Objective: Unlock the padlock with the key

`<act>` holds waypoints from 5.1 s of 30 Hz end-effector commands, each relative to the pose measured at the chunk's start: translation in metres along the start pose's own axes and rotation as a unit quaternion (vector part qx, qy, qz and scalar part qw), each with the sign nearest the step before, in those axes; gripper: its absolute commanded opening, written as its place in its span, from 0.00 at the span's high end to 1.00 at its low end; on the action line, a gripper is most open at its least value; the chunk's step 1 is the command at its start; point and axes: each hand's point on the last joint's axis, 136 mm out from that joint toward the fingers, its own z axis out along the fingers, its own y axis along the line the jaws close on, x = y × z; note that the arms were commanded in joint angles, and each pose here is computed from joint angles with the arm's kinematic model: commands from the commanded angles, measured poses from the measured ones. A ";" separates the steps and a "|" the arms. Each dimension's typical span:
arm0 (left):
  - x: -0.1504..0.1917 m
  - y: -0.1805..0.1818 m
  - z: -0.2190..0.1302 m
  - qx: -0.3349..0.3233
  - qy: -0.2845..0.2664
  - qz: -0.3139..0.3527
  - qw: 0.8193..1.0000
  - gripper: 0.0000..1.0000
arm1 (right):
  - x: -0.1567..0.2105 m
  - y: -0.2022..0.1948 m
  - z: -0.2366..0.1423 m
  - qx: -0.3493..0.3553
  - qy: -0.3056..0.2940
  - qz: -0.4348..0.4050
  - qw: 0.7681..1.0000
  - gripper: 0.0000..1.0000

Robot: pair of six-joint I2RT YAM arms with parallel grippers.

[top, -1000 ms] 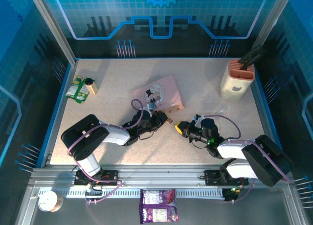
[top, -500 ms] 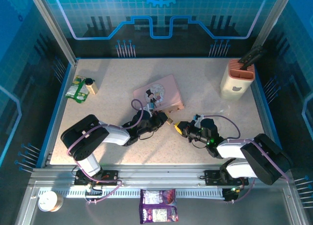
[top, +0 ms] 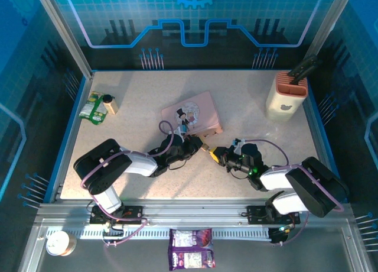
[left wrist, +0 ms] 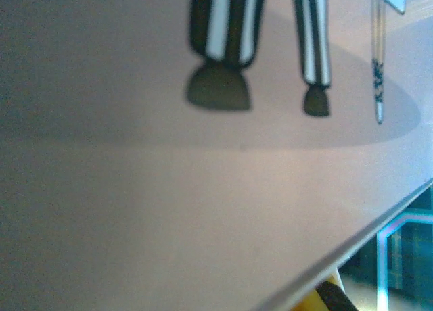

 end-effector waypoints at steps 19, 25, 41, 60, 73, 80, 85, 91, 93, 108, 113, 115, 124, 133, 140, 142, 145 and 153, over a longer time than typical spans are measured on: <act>0.053 -0.048 0.006 0.058 0.077 -0.022 0.995 1.00 | 0.006 0.035 0.005 -0.057 0.009 -0.029 0.998 1.00; 0.039 -0.036 0.001 0.028 0.059 -0.019 0.998 1.00 | 0.006 0.017 -0.007 0.005 -0.003 -0.065 0.998 0.68; -0.006 -0.017 -0.021 -0.034 0.024 -0.020 0.999 1.00 | 0.005 0.020 -0.075 0.162 -0.009 -0.476 0.864 0.45; -0.020 -0.019 -0.051 -0.037 0.005 0.000 0.999 1.00 | 0.063 0.043 -0.002 0.082 -0.025 -0.781 0.619 0.53; -0.015 -0.020 -0.054 -0.024 0.017 0.002 1.000 1.00 | 0.064 0.020 0.020 0.074 -0.038 -0.823 0.562 0.57; -0.013 -0.017 -0.056 -0.024 0.019 0.000 1.000 1.00 | 0.064 0.018 0.031 0.082 -0.072 -0.830 0.547 0.61; -0.013 -0.015 -0.056 -0.026 0.018 0.002 1.000 1.00 | 0.062 0.018 0.032 0.087 -0.088 -0.829 0.545 0.66; -0.014 -0.017 -0.056 -0.025 0.016 0.001 1.000 1.00 | 0.059 0.011 0.031 0.097 -0.088 -0.827 0.547 0.69; -0.014 -0.017 -0.056 -0.025 0.015 0.001 1.000 1.00 | 0.058 0.011 0.031 0.097 -0.090 -0.826 0.548 0.70; -0.014 -0.017 -0.055 -0.025 0.015 0.001 1.000 1.00 | 0.060 0.006 0.032 0.099 -0.089 -0.820 0.557 0.78; -0.015 -0.017 -0.055 -0.025 0.014 -0.001 1.000 1.00 | 0.060 0.007 0.033 0.100 -0.091 -0.816 0.562 0.79; -0.016 -0.018 -0.055 -0.023 0.013 0.000 1.000 1.00 | 0.059 0.007 0.033 0.100 -0.094 -0.814 0.565 0.79; -0.015 -0.016 -0.055 -0.026 0.012 -0.007 1.000 1.00 | 0.053 0.019 0.029 0.103 -0.124 -0.791 0.590 0.82; -0.011 -0.015 -0.054 -0.029 0.015 -0.005 0.999 1.00 | 0.058 0.027 0.031 0.090 -0.122 -0.779 0.609 0.84; -0.008 -0.014 -0.050 -0.032 0.019 -0.005 0.999 1.00 | 0.062 0.027 0.034 0.086 -0.113 -0.776 0.615 0.81; -0.006 -0.014 -0.050 -0.032 0.021 -0.004 0.999 1.00 | 0.062 0.027 0.034 0.085 -0.113 -0.774 0.617 0.81; -0.006 -0.014 -0.050 -0.032 0.021 -0.005 0.999 1.00 | 0.062 0.027 0.034 0.087 -0.114 -0.775 0.616 0.82; -0.007 -0.016 -0.050 -0.030 0.021 -0.003 0.999 1.00 | 0.059 0.028 0.034 0.089 -0.114 -0.766 0.626 0.88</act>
